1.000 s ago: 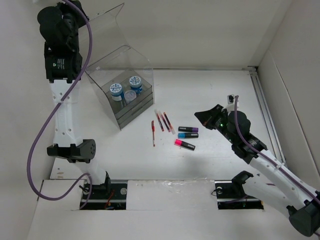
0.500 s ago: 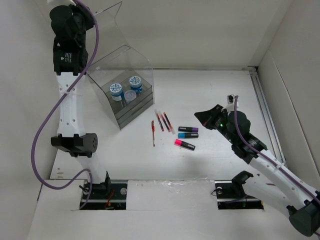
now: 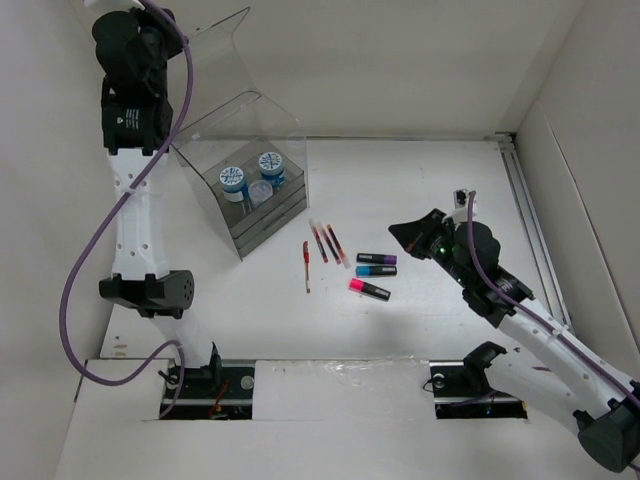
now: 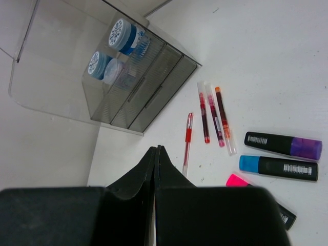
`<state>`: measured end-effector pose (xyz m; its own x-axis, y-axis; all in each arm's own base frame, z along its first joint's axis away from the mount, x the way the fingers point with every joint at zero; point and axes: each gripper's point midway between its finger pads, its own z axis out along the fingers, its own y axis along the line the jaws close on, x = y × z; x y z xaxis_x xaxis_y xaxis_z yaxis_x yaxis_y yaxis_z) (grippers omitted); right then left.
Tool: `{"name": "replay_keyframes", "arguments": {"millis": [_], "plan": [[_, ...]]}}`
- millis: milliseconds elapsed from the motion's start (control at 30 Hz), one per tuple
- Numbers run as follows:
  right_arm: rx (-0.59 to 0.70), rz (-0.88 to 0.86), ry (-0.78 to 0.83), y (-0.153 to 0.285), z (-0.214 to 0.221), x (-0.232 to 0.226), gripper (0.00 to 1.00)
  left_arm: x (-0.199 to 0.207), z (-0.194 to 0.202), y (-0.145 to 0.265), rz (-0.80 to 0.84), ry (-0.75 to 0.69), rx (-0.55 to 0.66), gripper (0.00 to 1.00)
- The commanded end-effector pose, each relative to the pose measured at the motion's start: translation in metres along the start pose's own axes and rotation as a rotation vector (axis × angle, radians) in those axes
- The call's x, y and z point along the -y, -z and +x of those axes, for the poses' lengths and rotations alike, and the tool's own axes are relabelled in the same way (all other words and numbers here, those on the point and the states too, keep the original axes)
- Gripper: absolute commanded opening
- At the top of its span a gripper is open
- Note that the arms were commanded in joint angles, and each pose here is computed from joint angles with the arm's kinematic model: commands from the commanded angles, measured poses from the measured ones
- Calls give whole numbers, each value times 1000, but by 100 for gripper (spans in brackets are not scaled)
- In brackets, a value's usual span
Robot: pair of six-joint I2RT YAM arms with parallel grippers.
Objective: Sort the stationery into containers
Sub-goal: Close the storage box at the center of the board.
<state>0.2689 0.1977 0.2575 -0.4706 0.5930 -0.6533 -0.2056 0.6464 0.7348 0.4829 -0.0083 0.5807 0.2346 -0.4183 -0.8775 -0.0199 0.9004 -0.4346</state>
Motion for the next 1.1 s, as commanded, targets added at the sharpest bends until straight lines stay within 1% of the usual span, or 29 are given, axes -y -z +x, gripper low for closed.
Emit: {"name": "replay_keyframes", "arguments": {"millis": [0, 67, 167, 233, 333, 367, 500, 633, 733, 800, 867, 900, 967, 1033, 1067], "plan": [[60, -69, 15, 0, -20, -27, 0, 21, -79, 39, 37, 32, 182, 4], [60, -69, 15, 0, -20, -27, 0, 7, -73, 35, -34, 22, 181, 4], [60, -69, 15, 0, -20, -27, 0, -15, -57, 32, -136, -1, 138, 4], [53, -75, 15, 1, -19, -28, 0, -20, -49, 28, -156, -8, 119, 4], [59, -82, 15, 3, -20, -29, 0, -22, -51, 30, -168, -9, 119, 4], [59, -82, 15, 3, -20, -30, 0, -30, -44, 28, -204, -16, 105, 4], [64, -102, 14, 7, -23, -34, 0, -37, -42, 27, -243, -20, 104, 4], [51, -114, 15, 8, -19, -37, 0, -35, -41, 27, -233, -20, 100, 4], [51, -114, 15, 8, -19, -37, 0, -37, -23, 20, -226, -34, 45, 5], [58, -122, 15, 11, -21, -39, 0, -37, -2, 12, -207, -36, -17, 5], [58, -122, 15, 11, -21, -39, 0, -34, 3, 12, -190, -23, -38, 4], [58, -122, 15, 11, -21, -39, 0, -36, 15, 10, -190, -28, -67, 4], [58, -122, 15, 11, -21, -39, 0, -24, 3, 19, -143, 10, -46, 3], [58, -122, 15, 11, -21, -39, 0, -21, 3, 24, -124, 23, -51, 3], [58, -122, 15, 11, -21, -39, 0, -13, -5, 32, -91, 38, -40, 3]]}}
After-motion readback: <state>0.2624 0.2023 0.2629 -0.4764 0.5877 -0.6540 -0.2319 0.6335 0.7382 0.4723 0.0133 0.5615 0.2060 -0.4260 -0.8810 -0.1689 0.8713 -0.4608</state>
